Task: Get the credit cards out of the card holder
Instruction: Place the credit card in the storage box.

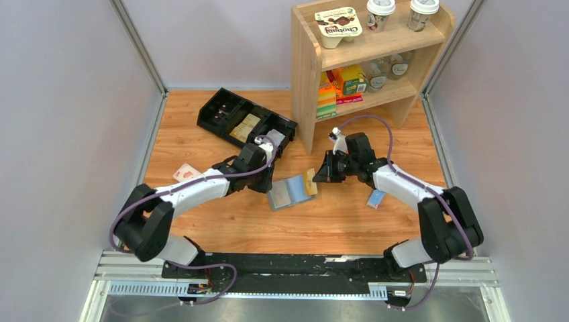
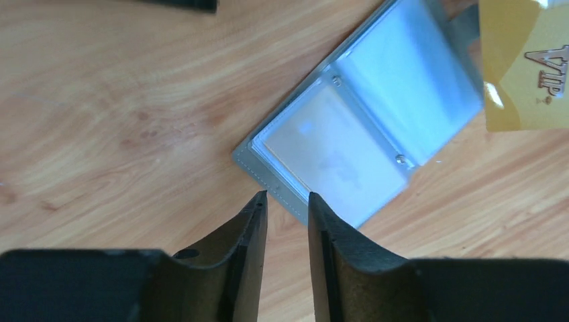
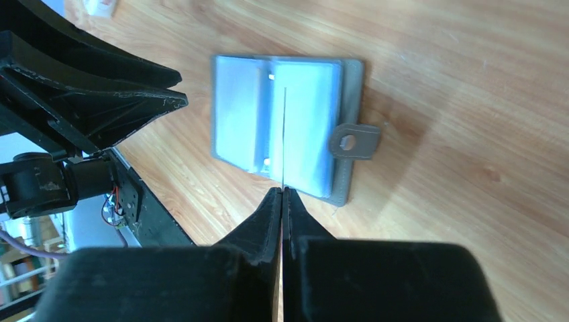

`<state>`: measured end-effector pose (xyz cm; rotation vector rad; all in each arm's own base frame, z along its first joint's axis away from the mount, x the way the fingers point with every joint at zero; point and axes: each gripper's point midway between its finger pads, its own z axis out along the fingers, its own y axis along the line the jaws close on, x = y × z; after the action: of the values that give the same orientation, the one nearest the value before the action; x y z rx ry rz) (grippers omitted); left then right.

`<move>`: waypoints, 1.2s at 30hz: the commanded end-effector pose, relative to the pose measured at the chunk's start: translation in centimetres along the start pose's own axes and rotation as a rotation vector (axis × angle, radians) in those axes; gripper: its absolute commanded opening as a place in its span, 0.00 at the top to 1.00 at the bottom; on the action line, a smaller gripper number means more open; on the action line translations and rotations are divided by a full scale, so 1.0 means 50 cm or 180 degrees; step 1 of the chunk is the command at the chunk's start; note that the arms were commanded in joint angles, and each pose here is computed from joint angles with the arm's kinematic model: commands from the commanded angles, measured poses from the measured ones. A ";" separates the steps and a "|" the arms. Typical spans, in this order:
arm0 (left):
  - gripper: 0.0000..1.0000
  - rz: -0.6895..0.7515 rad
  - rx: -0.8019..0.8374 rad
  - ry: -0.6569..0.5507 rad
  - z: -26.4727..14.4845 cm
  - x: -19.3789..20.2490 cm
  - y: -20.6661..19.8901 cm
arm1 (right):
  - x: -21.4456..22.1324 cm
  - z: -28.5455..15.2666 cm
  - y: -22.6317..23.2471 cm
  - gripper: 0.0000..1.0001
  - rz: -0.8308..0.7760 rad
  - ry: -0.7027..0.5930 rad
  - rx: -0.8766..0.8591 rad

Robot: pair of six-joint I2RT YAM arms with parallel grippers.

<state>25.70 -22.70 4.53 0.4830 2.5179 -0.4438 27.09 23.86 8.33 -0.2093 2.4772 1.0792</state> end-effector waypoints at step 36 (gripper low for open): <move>0.46 0.2286 0.3060 -0.1163 -0.400 -0.173 -0.300 | -0.001 -0.230 0.393 1.00 -0.2748 -0.0188 -0.1235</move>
<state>18.17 -29.36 26.49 1.3749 1.6105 -1.2092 17.77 28.44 25.98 -1.1610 1.8653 1.0832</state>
